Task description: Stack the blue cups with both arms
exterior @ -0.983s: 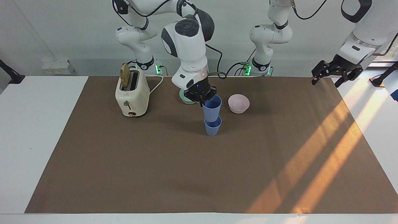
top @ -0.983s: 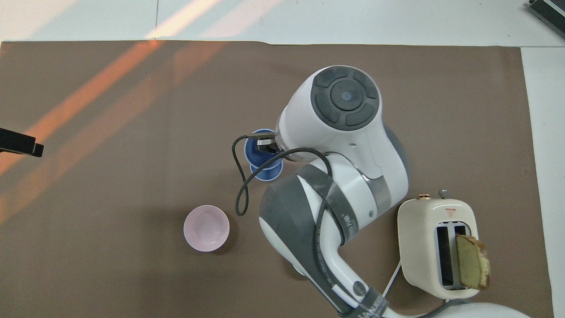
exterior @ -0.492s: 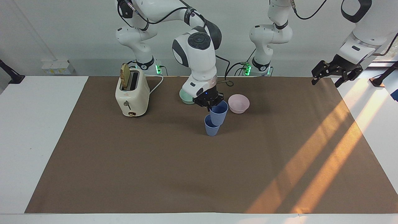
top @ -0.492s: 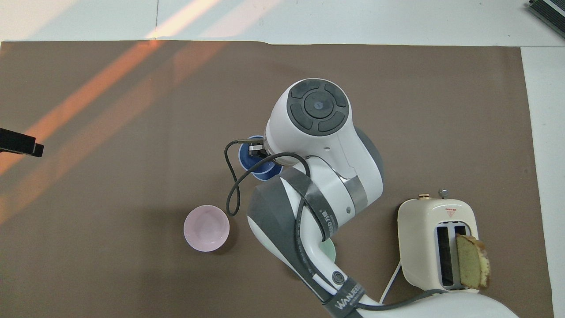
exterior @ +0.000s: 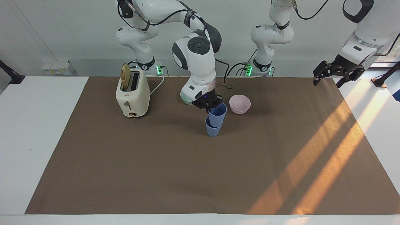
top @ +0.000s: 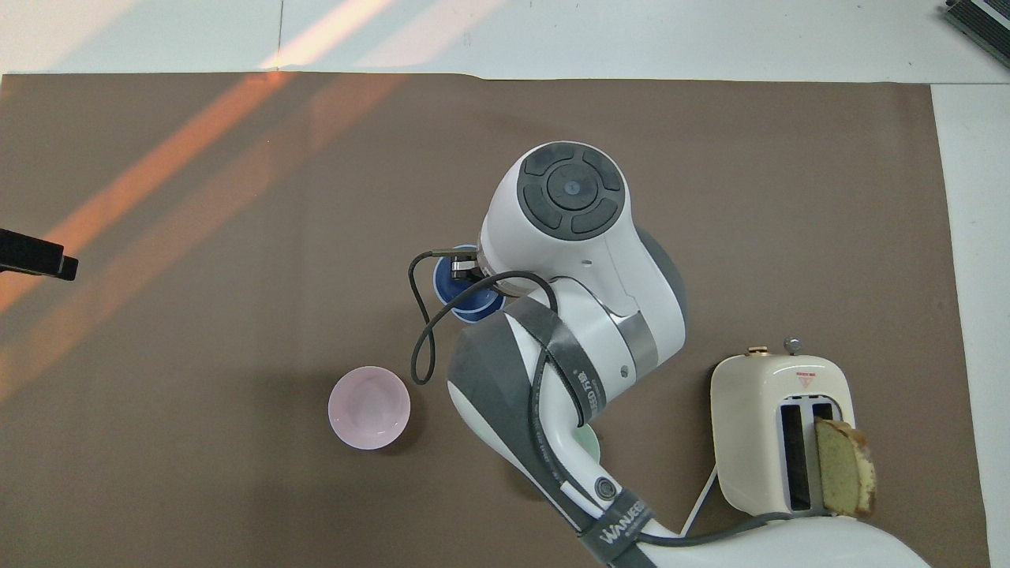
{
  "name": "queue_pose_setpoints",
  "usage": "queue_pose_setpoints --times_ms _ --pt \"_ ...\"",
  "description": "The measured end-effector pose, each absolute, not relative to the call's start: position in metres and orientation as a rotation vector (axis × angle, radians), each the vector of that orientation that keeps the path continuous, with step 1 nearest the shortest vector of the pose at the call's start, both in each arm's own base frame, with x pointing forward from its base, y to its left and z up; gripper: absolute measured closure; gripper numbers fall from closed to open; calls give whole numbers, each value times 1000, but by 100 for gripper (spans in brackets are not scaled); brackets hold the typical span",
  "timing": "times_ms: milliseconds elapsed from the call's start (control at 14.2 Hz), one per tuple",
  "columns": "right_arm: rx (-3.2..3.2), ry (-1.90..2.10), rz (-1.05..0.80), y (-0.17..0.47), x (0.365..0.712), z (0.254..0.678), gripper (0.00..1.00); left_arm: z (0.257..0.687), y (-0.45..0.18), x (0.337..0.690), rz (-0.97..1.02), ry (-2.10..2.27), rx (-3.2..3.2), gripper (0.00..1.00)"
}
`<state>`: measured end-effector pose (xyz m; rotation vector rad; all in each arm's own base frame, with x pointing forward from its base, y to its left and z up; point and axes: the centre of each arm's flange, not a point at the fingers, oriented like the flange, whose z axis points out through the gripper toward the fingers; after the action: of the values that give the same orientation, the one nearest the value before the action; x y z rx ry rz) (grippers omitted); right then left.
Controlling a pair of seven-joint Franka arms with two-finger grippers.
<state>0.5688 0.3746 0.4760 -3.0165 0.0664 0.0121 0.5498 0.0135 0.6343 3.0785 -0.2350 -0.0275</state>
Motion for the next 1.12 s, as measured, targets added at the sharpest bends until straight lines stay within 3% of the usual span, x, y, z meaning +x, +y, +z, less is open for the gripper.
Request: queue_pose_setpoints --times_ms 351,421,983,1124 --pt "-3018 71 16 373 570 474 95 634 14 550 -27 -234 3079 0" --pt "-3018 73 16 372 570 474 89 634 14 550 -27 -234 3079 0" --pt "-3071 73 -27 356 576 482 1 634 14 550 -27 -234 3079 0" --pt "-3094 9 -40 326 582 504 0 634 14 550 -27 -234 3079 0"
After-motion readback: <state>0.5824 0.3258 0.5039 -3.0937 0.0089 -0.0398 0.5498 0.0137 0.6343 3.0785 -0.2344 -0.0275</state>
